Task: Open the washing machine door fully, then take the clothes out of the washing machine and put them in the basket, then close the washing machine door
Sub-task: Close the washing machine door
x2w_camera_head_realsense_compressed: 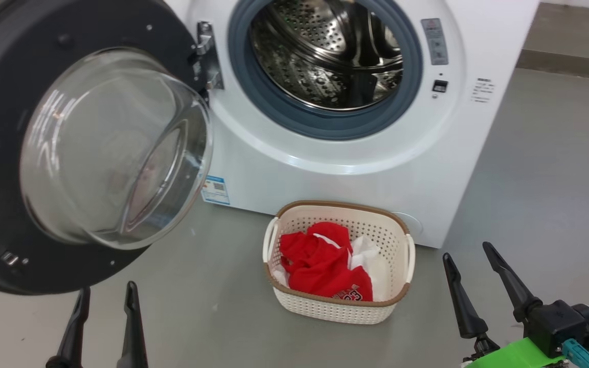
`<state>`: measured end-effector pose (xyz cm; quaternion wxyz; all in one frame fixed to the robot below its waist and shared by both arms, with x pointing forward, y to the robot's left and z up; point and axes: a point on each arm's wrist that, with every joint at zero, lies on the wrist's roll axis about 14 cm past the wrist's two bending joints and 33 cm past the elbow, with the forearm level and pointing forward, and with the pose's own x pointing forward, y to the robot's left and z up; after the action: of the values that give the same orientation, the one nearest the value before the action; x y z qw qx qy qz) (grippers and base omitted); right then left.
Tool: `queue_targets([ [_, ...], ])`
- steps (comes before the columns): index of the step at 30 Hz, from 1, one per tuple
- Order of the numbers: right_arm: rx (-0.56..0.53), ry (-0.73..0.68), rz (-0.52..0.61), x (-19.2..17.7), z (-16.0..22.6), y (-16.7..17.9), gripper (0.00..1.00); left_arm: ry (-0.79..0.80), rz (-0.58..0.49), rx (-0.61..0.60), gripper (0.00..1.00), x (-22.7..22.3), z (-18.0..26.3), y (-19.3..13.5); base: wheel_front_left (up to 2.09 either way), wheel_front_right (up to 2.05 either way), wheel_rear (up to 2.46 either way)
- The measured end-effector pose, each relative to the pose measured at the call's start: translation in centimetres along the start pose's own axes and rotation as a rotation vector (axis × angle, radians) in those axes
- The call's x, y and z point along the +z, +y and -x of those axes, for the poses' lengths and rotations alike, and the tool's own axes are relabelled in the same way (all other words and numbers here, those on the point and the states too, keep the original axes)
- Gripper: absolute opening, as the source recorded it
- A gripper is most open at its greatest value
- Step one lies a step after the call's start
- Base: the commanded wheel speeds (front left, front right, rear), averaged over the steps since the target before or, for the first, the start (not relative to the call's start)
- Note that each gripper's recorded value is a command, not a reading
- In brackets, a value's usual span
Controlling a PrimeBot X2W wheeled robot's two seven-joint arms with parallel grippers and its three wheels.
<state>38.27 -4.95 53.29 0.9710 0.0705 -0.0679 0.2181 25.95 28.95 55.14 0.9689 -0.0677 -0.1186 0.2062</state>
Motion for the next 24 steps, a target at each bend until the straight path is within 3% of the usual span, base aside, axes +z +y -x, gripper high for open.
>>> queue_targets([
  [13,0.168,0.007,-0.023,-0.5,-2.3,5.3,1.00,-0.029,-0.032,0.132,1.00,1.4,2.4,4.2,0.00,0.00,0.00],
  [24,0.220,0.017,-0.032,-1.0,-2.9,7.0,1.00,-0.034,-0.046,0.184,1.00,1.8,3.3,5.6,0.00,0.00,0.00],
])
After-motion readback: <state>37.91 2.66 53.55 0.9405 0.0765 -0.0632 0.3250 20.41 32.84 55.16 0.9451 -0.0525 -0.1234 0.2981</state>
